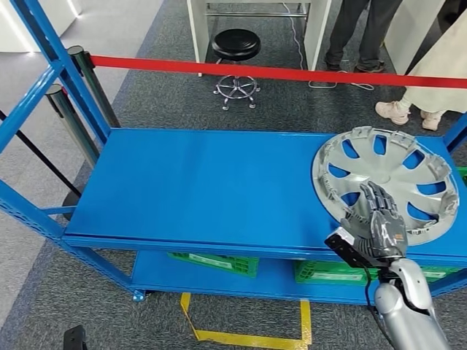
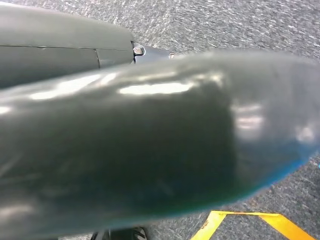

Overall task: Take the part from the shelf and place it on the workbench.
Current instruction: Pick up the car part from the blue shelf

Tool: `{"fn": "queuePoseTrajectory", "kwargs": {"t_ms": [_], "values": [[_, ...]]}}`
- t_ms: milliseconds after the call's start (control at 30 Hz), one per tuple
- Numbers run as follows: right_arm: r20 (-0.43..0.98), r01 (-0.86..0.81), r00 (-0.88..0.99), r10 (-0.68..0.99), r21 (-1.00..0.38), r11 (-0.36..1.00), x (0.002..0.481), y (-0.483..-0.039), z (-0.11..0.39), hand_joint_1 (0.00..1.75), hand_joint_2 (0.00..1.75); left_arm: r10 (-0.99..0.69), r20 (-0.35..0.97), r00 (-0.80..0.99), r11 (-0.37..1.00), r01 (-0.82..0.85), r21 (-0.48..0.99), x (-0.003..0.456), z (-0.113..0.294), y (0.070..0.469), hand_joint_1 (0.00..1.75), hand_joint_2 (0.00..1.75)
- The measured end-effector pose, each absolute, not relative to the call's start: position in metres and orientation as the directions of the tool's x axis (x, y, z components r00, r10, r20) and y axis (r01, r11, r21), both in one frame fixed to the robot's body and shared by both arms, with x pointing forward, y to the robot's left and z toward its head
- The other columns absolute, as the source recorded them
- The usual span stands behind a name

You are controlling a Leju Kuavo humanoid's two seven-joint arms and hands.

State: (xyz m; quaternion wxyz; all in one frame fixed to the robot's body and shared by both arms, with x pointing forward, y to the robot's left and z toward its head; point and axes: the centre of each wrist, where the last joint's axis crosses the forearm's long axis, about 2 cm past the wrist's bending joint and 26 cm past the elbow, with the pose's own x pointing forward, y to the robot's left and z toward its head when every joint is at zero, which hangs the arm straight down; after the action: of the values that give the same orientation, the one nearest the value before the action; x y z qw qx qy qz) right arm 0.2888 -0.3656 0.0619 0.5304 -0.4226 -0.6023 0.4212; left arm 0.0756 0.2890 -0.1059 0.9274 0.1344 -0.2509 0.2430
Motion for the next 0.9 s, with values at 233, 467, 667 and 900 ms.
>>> {"fn": "queuePoseTrajectory", "kwargs": {"t_ms": [233,467,667,900], "values": [[0.285,0.048,-0.070,0.956,-0.956,0.289,0.288,-0.368,0.060,0.00,1.75,0.381,0.532,0.756,0.845,-0.518,0.132,0.075,-0.106,0.292,0.00,0.00],[0.277,0.017,-0.049,0.960,-0.960,0.278,0.284,-0.379,0.057,0.00,1.75,0.383,0.532,0.756,0.845,-0.519,0.129,0.074,-0.106,0.292,0.00,0.00],[0.285,-0.022,-0.013,0.959,-0.958,0.284,0.280,-0.394,0.056,0.00,1.75,0.384,0.534,0.753,0.845,-0.520,0.126,0.073,-0.106,0.292,0.00,0.00],[0.242,-0.086,0.042,0.970,-0.966,0.244,0.284,-0.407,0.056,0.00,1.75,0.382,0.534,0.754,0.844,-0.520,0.130,0.073,-0.106,0.294,0.00,0.00]]}}
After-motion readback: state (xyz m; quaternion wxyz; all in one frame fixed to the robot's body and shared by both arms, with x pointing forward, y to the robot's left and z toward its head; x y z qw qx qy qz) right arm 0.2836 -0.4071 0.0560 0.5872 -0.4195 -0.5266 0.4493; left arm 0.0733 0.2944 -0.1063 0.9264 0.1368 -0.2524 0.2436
